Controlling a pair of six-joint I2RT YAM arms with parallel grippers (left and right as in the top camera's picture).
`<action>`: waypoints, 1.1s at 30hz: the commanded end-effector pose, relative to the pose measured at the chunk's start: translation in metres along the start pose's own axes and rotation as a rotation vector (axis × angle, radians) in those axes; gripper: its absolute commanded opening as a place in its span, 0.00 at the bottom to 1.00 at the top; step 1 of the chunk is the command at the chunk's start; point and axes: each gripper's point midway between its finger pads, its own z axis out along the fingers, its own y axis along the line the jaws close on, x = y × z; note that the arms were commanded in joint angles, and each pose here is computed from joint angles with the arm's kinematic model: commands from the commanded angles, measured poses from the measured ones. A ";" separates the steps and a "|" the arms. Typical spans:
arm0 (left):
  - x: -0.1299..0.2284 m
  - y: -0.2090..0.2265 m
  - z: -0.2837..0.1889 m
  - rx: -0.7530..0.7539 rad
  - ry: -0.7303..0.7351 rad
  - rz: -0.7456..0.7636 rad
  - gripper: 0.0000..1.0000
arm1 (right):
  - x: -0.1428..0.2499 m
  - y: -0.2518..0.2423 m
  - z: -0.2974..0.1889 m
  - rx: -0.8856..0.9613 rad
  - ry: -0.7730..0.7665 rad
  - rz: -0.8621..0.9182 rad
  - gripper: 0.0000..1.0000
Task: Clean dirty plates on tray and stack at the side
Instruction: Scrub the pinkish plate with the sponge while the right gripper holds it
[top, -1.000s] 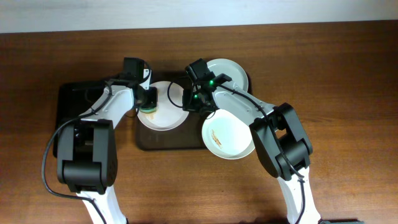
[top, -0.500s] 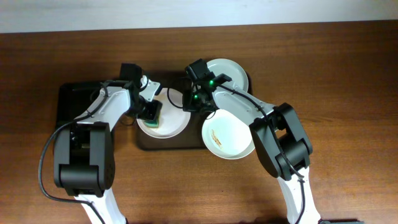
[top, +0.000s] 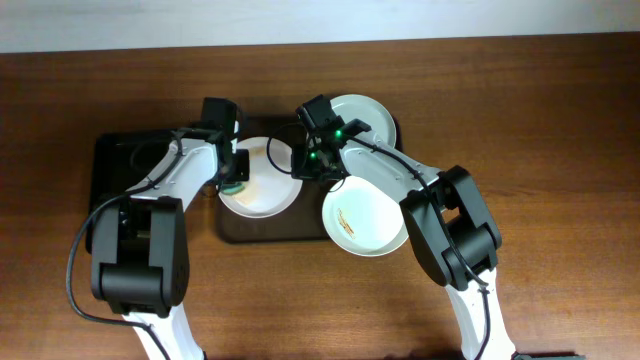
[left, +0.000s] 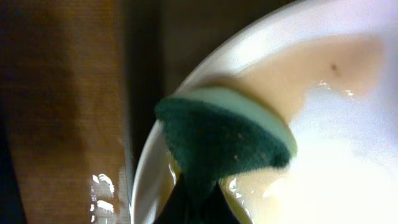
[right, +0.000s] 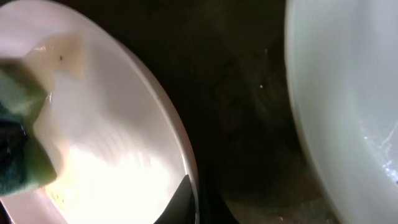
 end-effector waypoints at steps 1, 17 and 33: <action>0.052 -0.053 0.011 0.381 0.143 0.320 0.01 | -0.001 0.002 0.004 -0.006 0.002 -0.005 0.04; 0.026 0.027 0.024 -0.122 0.075 -0.141 0.01 | -0.002 0.002 0.004 -0.007 0.000 -0.005 0.04; -0.035 -0.060 0.016 0.344 -0.171 0.073 0.01 | -0.002 0.002 0.004 -0.007 0.000 -0.006 0.04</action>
